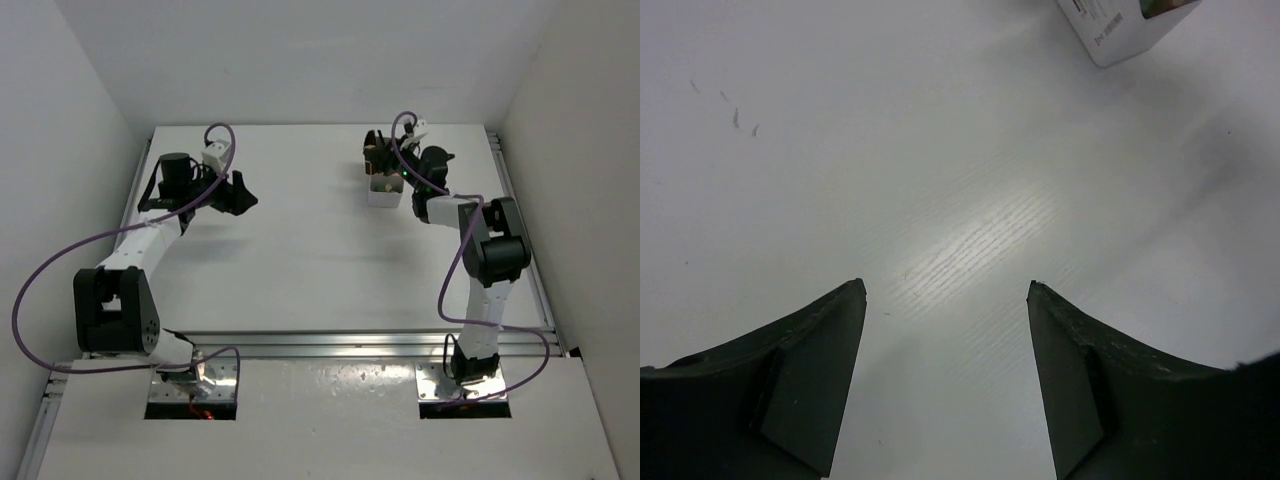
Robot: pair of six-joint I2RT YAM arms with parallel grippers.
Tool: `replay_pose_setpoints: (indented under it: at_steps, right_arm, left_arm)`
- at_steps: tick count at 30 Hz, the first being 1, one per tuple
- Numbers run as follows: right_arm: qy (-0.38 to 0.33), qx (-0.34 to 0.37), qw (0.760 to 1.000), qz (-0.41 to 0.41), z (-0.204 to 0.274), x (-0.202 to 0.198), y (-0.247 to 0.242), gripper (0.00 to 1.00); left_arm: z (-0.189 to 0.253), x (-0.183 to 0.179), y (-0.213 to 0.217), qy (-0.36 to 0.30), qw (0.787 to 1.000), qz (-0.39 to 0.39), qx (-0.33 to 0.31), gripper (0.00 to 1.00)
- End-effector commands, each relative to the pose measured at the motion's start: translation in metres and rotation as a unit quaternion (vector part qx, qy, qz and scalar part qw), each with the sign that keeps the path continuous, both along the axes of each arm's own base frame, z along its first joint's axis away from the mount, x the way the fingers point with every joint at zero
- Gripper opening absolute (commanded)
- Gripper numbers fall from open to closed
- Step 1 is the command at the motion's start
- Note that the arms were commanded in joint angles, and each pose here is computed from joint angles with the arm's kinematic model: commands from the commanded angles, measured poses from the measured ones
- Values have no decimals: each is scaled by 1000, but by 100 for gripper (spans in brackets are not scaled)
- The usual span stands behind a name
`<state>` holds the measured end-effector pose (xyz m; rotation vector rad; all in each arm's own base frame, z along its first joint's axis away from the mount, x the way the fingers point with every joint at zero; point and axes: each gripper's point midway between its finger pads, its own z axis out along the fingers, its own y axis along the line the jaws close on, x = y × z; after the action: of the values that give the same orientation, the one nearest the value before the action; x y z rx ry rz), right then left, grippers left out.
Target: Organize the makeup
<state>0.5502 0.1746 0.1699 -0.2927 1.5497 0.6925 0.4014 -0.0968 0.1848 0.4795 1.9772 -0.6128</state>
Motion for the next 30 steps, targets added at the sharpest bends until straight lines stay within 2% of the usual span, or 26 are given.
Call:
replay_pose_setpoints:
  at_steps: [1, 5, 13, 30]
  right_arm:
    - [-58, 25, 998, 1, 30, -13, -5, 0]
    - [-52, 12, 999, -11, 3, -14, -15, 0]
    - [-94, 6, 995, -16, -1, -5, -26, 0]
    - [-74, -2, 997, 13, -40, -13, -26, 0]
  left_arm:
    - [23, 19, 2, -34, 999, 1, -7, 71]
    - [27, 25, 1, -31, 999, -2, -13, 71]
    - [27, 24, 1, -30, 1000, -6, -6, 71]
    - [28, 30, 0, -27, 1000, -8, -12, 71]
